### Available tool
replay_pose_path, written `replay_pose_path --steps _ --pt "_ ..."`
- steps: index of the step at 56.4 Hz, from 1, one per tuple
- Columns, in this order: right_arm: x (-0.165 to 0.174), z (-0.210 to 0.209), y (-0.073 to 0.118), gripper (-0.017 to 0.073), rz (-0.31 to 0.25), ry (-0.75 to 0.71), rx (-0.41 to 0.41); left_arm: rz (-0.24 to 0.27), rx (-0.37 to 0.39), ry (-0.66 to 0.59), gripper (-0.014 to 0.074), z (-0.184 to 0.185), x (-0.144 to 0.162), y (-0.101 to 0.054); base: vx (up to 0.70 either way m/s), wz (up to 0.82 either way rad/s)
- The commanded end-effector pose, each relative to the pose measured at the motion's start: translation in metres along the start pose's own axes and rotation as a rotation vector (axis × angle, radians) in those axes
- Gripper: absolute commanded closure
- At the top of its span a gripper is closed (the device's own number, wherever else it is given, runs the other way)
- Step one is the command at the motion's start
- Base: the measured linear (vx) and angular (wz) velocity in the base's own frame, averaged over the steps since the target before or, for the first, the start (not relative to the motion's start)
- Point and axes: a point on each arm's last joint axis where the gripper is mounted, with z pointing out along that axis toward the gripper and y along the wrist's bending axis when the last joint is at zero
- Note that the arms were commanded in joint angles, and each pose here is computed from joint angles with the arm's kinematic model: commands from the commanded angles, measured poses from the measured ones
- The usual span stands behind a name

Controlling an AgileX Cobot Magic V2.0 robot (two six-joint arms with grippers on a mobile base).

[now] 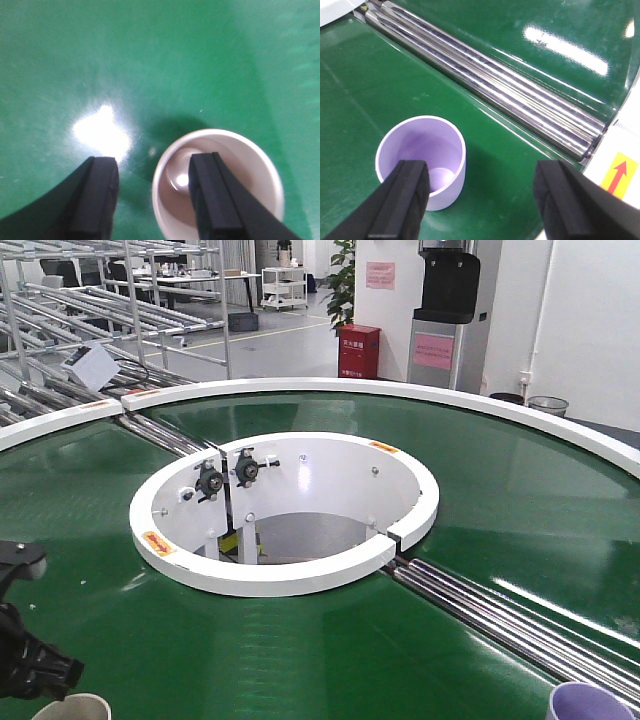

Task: Grab cup from conveyor and place in blue bin
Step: 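Lower left gripper to beige cup and right gripper to lavender cup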

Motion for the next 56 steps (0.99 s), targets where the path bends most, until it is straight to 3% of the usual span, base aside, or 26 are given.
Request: replay_pose_path --steps 1,6,7,17,29,49,56 --pt "-0.016 -0.006 0.000 0.0046 -0.011 -0.112 -0.005 -0.022 0.009 -0.054 0.0134 -0.005 -0.014 0.000 0.00 0.00" --pt "-0.017 -0.006 0.000 0.0046 -0.014 -0.116 -0.005 -0.026 0.010 -0.025 0.0134 0.007 -0.015 0.001 0.00 0.00" --pt "-0.021 -0.007 0.001 0.0046 -0.017 -0.162 -0.009 -0.032 0.012 0.022 0.0134 0.024 -0.014 0.002 0.00 0.00" --pt "-0.029 -0.009 0.002 0.0046 -0.009 -0.254 -0.024 -0.040 0.013 0.057 0.0134 0.039 -0.014 0.004 0.00 0.00" --pt "-0.021 0.014 0.001 0.0049 -0.013 -0.021 0.005 -0.038 0.013 0.057 0.0164 0.039 -0.013 0.004 0.00 0.00" --pt "-0.072 0.076 0.005 0.0049 -0.120 0.322 0.022 -0.038 0.011 0.047 0.0484 0.039 -0.014 0.004 0.00 0.00" --pt "-0.075 0.099 0.007 0.0049 -0.147 0.420 0.003 -0.038 0.010 0.037 0.0578 0.039 -0.015 0.004 0.00 0.00"
